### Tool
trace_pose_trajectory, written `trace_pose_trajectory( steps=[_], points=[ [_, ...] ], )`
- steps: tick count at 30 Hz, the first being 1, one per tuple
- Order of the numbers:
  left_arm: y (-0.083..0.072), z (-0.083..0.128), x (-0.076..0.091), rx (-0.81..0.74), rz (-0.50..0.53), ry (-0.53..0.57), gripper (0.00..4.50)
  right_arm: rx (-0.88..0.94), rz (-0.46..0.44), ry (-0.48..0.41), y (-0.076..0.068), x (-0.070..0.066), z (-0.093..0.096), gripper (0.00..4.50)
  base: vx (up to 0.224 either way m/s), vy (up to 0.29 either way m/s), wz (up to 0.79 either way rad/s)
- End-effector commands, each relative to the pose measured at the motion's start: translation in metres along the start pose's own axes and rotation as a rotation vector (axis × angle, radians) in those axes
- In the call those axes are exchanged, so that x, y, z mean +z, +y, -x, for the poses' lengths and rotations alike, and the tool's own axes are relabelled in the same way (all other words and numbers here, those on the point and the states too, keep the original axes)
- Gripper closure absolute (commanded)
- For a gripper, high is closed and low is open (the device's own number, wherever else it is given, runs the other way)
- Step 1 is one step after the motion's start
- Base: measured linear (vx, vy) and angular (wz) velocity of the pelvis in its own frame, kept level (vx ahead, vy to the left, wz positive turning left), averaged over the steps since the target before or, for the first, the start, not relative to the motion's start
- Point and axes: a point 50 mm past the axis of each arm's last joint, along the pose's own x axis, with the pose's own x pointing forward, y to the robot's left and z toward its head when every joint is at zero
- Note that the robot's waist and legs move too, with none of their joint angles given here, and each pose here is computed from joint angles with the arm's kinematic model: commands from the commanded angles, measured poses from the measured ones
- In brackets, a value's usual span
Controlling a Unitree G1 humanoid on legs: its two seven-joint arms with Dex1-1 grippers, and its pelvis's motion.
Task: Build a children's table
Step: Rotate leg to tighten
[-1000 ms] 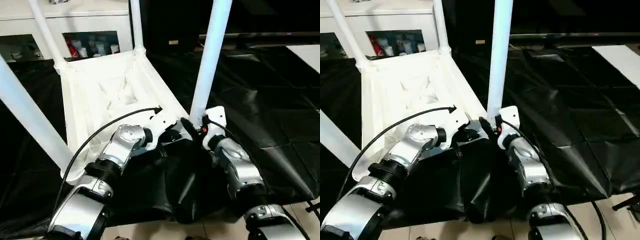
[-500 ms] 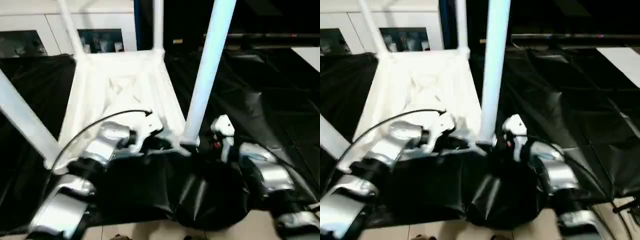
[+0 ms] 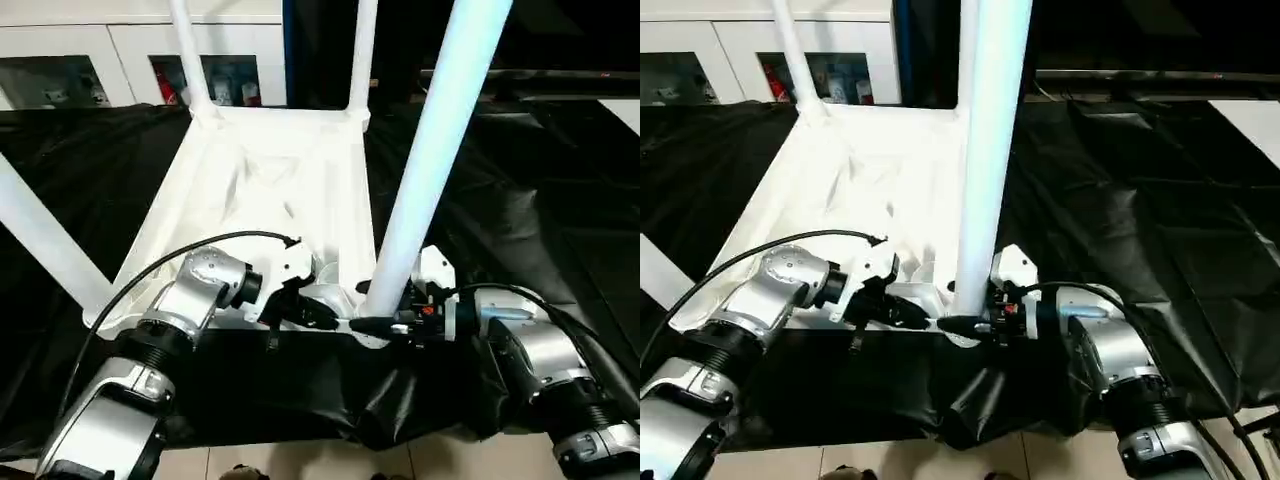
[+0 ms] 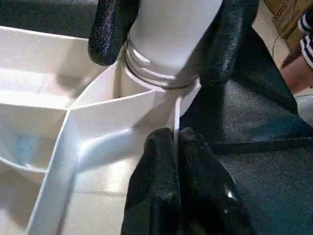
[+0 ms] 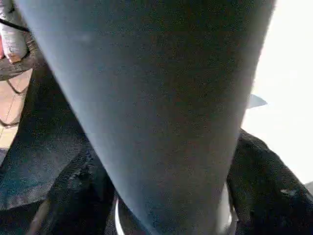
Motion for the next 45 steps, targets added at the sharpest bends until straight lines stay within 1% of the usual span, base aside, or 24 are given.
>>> trace_pose_trajectory(
  steps=[1, 6, 7, 8, 11, 13, 16, 17, 18, 19, 20, 22, 24, 26, 28, 29, 31, 32, 34, 36, 37, 39, 43, 45],
  points=[
    [0.007, -0.006, 0.001, 0.120, 0.019, -0.042, 4.50, 0.053, -0.012, -0.011, 0.012, -0.005, -0.012, 1.76, 0.000, 0.000, 0.00],
    [0.017, -0.011, 0.005, 0.270, 0.025, -0.064, 4.50, -0.115, -0.054, 0.053, 0.004, -0.019, -0.020, 1.97, 0.000, 0.000, 0.00],
    [0.019, -0.014, 0.007, 0.306, 0.028, -0.063, 4.50, -0.207, -0.079, 0.048, -0.001, -0.022, -0.023, 1.98, 0.000, 0.000, 0.00],
    [0.019, -0.014, 0.007, 0.306, 0.028, -0.063, 4.50, -0.207, -0.079, 0.048, -0.001, -0.022, -0.023, 1.98, 0.000, 0.000, 0.00],
    [0.028, -0.025, 0.015, 0.432, 0.040, -0.072, 4.50, -0.508, -0.164, 0.030, -0.019, -0.027, -0.032, 1.99, 0.000, 0.000, 0.00],
    [0.031, -0.035, 0.022, 0.499, 0.049, -0.090, 4.50, -0.686, -0.249, 0.015, -0.028, -0.030, -0.037, 1.99, 0.000, 0.000, 0.00],
    [0.030, -0.047, 0.028, 0.520, 0.050, -0.105, 4.50, -0.777, -0.303, -0.006, -0.032, -0.028, -0.046, 1.99, 0.000, 0.000, 0.00],
    [0.028, -0.055, 0.031, 0.512, 0.044, -0.113, 4.50, -0.808, -0.311, -0.007, -0.033, -0.026, -0.053, 1.99, 0.000, 0.000, 0.00],
    [0.028, -0.055, 0.031, 0.512, 0.044, -0.113, 4.50, -0.808, -0.311, -0.007, -0.033, -0.026, -0.053, 1.99, 0.000, 0.000, 0.00],
    [0.024, -0.064, 0.034, 0.480, 0.035, -0.122, 4.50, -0.781, -0.289, -0.012, -0.031, -0.021, -0.062, 1.99, 0.000, 0.000, 0.00],
    [0.023, -0.065, 0.035, 0.472, 0.031, -0.123, 4.50, -0.770, -0.281, -0.016, -0.031, -0.019, -0.064, 1.99, 0.000, 0.000, 0.00],
    [0.020, -0.070, 0.035, 0.445, 0.020, -0.119, 4.50, -0.730, -0.214, -0.034, -0.028, -0.014, -0.068, 1.99, 0.000, 0.000, 0.00],
    [0.020, -0.070, 0.034, 0.441, 0.019, -0.117, 4.50, -0.715, -0.200, -0.046, -0.027, -0.013, -0.068, 1.44, 0.000, 0.000, 0.00],
    [0.019, -0.066, 0.030, 0.414, 0.011, -0.109, 4.50, -0.644, -0.187, -0.135, -0.026, -0.005, -0.062, 1.24, 0.000, 0.000, 0.00],
    [0.019, -0.060, 0.027, 0.389, 0.001, -0.103, 4.50, -0.569, -0.136, -0.157, -0.023, -0.001, -0.055, 0.94, 0.000, 0.000, 0.00],
    [0.019, -0.060, 0.027, 0.387, 0.000, -0.103, 4.50, -0.565, -0.133, -0.155, -0.023, -0.001, -0.055, 0.85, 0.000, 0.000, 0.00],
    [0.018, -0.055, 0.025, 0.355, -0.018, -0.100, 4.50, -0.478, -0.073, -0.128, -0.019, -0.001, -0.050, 0.85, 0.000, 0.000, 0.00],
    [0.018, -0.055, 0.025, 0.355, -0.018, -0.100, 4.50, -0.478, -0.073, -0.128, -0.019, -0.001, -0.050, 0.85, 0.000, 0.000, 0.00],
    [0.015, -0.043, 0.021, 0.272, -0.047, -0.110, 4.50, -0.296, -0.024, -0.088, -0.009, -0.003, -0.036, 0.85, 0.000, 0.000, 0.00],
    [0.012, -0.037, 0.020, 0.226, -0.059, -0.114, 4.50, -0.213, -0.016, -0.072, -0.004, -0.004, -0.029, 0.85, 0.000, 0.000, 0.00],
    [0.009, -0.030, 0.017, 0.173, -0.069, -0.109, 4.50, -0.140, -0.006, -0.056, -0.001, -0.005, -0.021, 0.85, 0.000, 0.000, 0.00],
    [0.007, -0.026, 0.015, 0.141, -0.074, -0.105, 4.50, -0.103, -0.002, -0.048, 0.001, -0.005, -0.016, 0.85, 0.000, 0.000, 0.00],
    [-0.001, -0.006, 0.003, 0.015, -0.067, -0.057, 4.50, 0.013, 0.020, -0.012, 0.002, -0.001, -0.001, 0.85, 0.000, 0.000, 0.00],
    [-0.002, -0.004, 0.002, 0.010, -0.063, -0.051, 4.50, 0.027, 0.021, -0.003, 0.002, -0.001, 0.000, 0.85, 0.000, 0.000, 0.00]
  ],
)
